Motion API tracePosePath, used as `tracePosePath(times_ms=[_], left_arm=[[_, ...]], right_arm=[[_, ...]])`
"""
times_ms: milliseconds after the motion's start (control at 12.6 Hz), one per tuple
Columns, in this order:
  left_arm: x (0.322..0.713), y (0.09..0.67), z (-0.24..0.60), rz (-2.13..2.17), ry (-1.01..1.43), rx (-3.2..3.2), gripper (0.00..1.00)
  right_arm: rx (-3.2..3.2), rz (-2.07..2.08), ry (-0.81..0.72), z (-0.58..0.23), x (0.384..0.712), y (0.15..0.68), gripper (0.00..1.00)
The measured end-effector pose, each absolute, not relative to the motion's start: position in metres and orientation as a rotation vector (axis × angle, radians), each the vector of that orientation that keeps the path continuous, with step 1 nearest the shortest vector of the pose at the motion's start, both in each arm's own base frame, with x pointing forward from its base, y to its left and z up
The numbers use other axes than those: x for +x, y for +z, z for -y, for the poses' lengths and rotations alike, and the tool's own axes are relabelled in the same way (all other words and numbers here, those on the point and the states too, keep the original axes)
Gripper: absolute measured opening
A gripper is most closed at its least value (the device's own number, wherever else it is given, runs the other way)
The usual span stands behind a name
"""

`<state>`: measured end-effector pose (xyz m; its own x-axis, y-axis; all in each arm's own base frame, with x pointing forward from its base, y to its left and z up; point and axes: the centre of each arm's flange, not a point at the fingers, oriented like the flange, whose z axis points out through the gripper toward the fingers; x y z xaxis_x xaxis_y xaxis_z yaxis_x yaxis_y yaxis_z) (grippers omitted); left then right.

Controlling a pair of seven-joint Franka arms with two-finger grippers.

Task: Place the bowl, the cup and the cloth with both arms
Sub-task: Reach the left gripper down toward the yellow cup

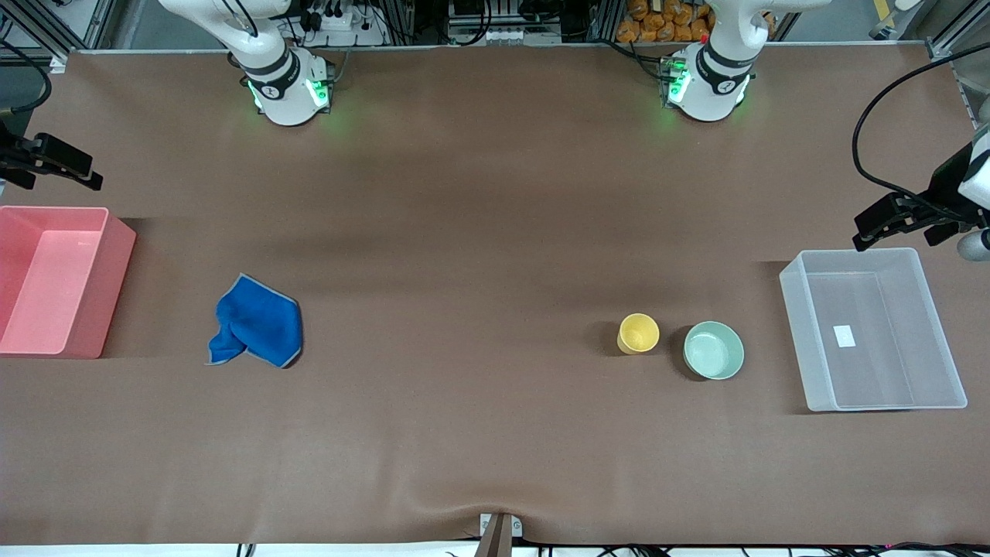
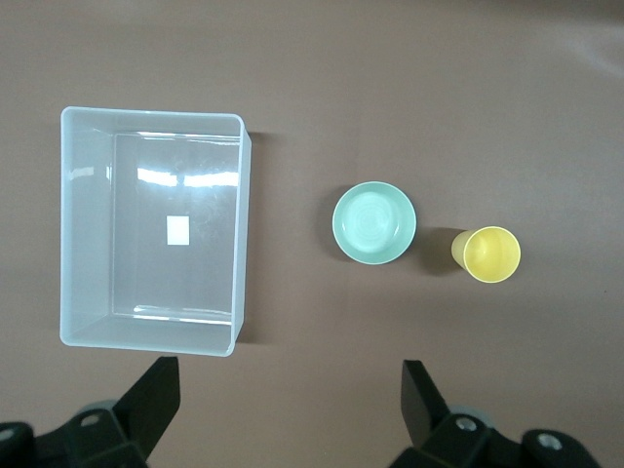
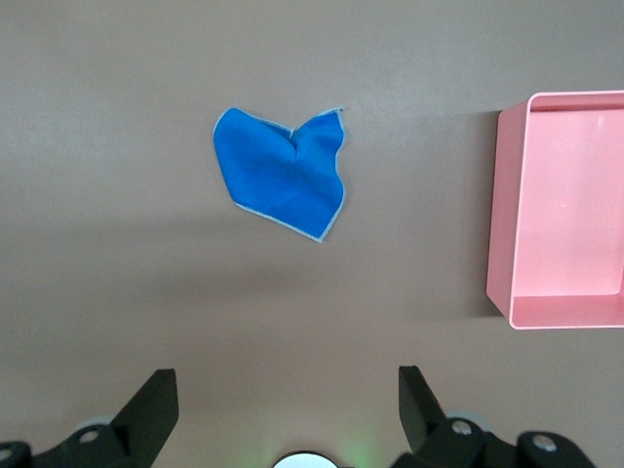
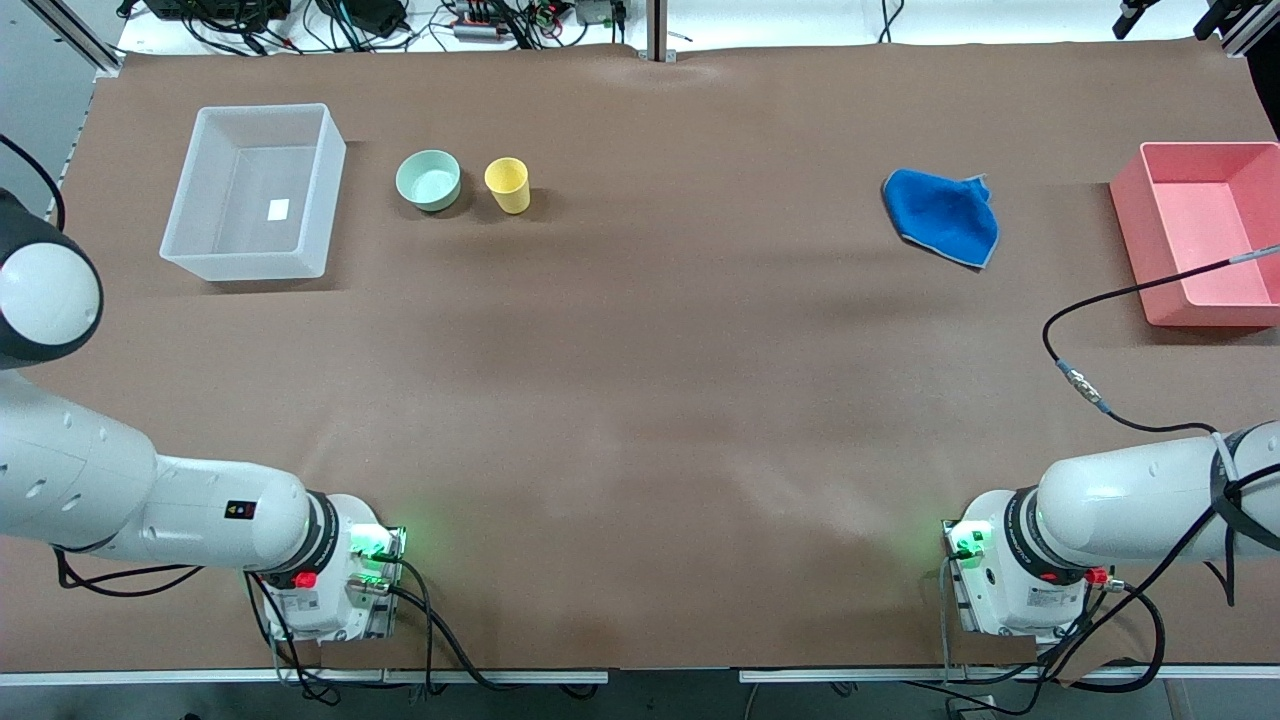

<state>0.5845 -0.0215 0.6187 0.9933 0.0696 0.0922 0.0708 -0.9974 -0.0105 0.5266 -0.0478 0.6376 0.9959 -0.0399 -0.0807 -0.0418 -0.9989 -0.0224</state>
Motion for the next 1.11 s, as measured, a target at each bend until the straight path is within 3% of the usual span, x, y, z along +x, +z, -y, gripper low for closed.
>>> tracePosePath(times_ms=[635, 1111], left_arm=[[0.587, 0.607, 0.023, 0.109, -0.102, -3.129, 1.00], [0.615, 0.543, 0.054, 0.068, 0.003, -3.156, 1.00]], right_arm=[[-3.113, -0.074, 0.128, 0.051, 0.526, 0.637, 1.00], [-3.104, -0.134, 0.174, 0.071, 0.520, 0.635, 1.00]])
